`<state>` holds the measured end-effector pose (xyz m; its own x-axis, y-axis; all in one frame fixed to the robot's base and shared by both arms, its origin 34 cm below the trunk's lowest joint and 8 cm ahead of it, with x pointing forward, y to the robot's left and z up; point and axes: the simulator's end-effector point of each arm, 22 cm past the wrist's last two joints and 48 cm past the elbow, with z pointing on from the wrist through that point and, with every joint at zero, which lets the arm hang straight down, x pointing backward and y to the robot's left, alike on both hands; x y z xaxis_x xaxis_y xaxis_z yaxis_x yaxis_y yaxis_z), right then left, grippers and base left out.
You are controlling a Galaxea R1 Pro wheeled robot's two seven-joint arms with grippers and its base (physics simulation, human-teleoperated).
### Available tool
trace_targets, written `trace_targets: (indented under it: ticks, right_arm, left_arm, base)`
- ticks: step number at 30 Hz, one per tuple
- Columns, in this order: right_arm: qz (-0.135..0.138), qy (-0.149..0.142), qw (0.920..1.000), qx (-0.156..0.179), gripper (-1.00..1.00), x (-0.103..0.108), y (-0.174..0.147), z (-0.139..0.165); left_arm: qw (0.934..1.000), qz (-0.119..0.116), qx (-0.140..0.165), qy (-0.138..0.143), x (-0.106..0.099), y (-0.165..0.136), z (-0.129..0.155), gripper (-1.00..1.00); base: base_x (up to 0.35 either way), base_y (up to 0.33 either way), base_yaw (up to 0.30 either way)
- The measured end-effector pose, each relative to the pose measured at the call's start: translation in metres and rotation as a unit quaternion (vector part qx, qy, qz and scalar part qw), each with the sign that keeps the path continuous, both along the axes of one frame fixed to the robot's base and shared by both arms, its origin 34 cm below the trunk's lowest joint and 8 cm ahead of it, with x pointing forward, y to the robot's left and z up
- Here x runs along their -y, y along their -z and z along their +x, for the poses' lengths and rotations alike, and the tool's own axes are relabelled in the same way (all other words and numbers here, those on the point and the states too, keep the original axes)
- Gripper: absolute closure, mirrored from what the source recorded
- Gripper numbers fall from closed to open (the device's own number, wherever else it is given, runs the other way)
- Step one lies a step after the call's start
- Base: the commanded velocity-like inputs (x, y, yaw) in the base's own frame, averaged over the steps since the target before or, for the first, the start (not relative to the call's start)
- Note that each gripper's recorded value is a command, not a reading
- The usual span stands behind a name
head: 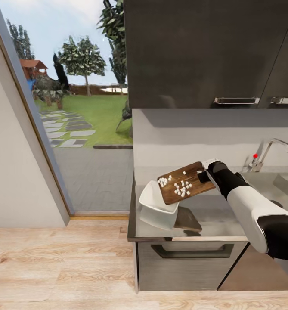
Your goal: In the kitchen, take the Vidalia onion out of the sink, dice it on the chopping board with the paring knife, put the diced onion into the bowl on the countertop, then place both the paring knife and the chopping board into the sink.
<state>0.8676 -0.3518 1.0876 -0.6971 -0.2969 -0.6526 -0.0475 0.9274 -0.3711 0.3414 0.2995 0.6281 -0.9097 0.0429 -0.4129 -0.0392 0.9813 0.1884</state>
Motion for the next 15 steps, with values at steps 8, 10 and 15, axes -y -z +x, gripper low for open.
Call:
trace_targets:
  ticks: [8,10,15]
  right_arm:
    - [-0.006,-0.001,1.0000,0.001,1.00,0.0017,-0.0007,0.0002]
    - [-0.006,-0.001,1.0000,0.000,1.00,0.0010,-0.0006,0.0002]
    - [-0.006,-0.001,1.0000,0.000,1.00,0.0002,-0.0003,0.0002]
  left_arm:
    - [1.0000,0.000,0.000,0.000,0.0000,0.0000,0.0000,-1.00]
    - [1.0000,0.000,0.000,0.000,0.0000,0.0000,0.0000,-1.00]
    - [1.0000,0.000,0.000,0.000,0.0001,0.0000,0.0000,-1.00]
  base:
    - [0.000,-0.003,0.000]
    - [0.000,0.000,0.000]
    - [0.000,0.000,0.000]
